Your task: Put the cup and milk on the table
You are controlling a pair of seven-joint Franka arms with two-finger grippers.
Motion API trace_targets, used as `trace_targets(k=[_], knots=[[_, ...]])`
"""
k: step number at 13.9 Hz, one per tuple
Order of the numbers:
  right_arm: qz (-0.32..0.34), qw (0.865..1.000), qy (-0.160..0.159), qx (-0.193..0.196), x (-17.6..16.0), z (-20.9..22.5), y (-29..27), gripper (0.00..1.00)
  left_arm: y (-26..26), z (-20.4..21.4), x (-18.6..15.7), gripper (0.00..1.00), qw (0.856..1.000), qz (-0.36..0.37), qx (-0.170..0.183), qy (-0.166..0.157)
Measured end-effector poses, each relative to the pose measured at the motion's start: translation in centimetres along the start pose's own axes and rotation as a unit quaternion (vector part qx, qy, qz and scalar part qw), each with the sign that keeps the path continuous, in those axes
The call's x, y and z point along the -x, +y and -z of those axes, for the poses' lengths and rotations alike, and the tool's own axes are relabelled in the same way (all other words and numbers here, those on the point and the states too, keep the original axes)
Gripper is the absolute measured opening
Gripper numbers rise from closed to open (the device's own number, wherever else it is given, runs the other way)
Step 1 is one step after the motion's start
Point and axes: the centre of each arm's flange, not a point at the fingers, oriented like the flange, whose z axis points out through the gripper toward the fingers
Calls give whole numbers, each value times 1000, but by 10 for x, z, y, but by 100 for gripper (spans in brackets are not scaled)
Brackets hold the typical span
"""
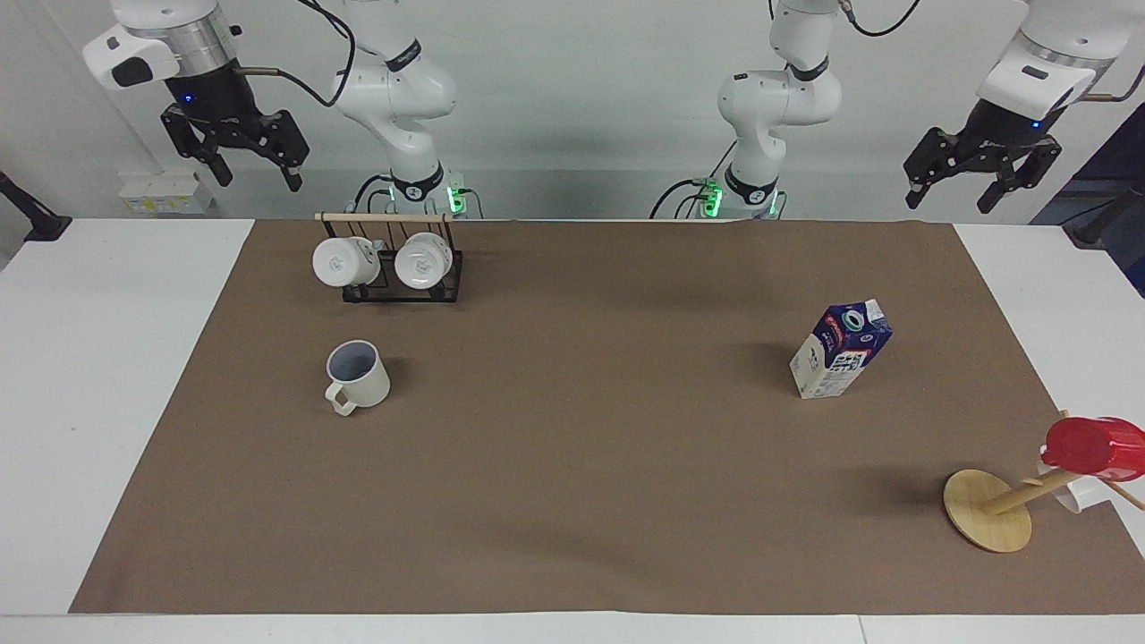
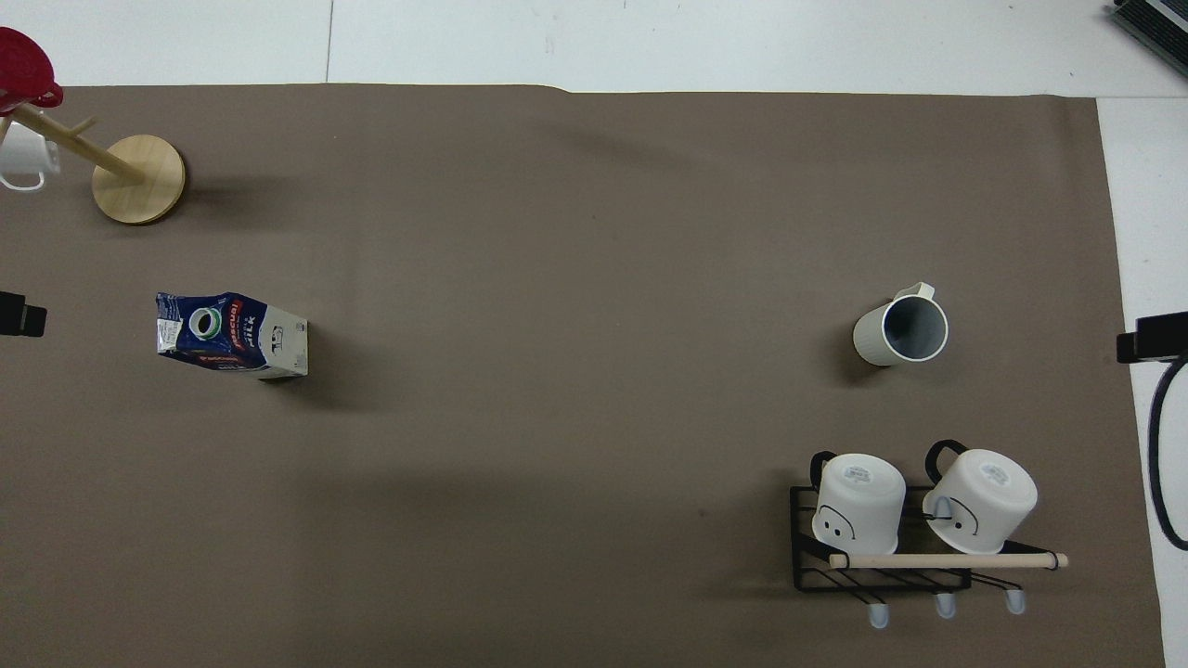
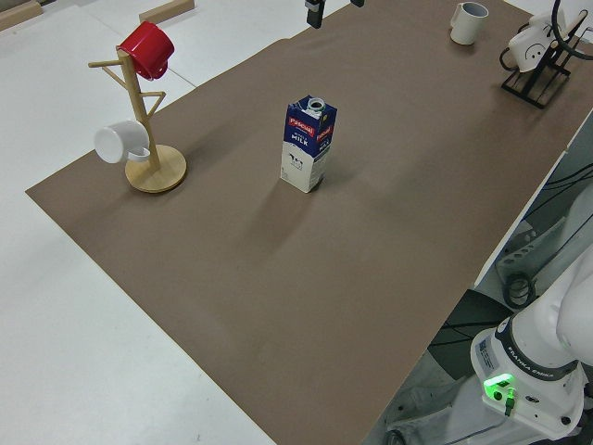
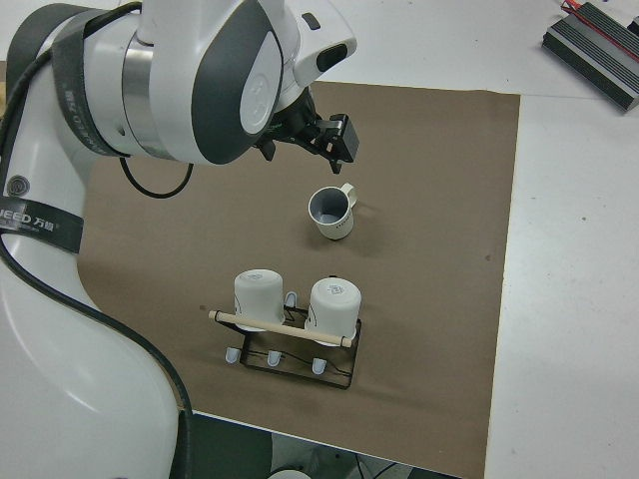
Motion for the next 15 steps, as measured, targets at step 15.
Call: trace_targets(k=[15], knots=[[5, 1000, -7, 1, 0, -6, -5, 100, -1, 2, -5, 100, 1000, 1, 0, -10]])
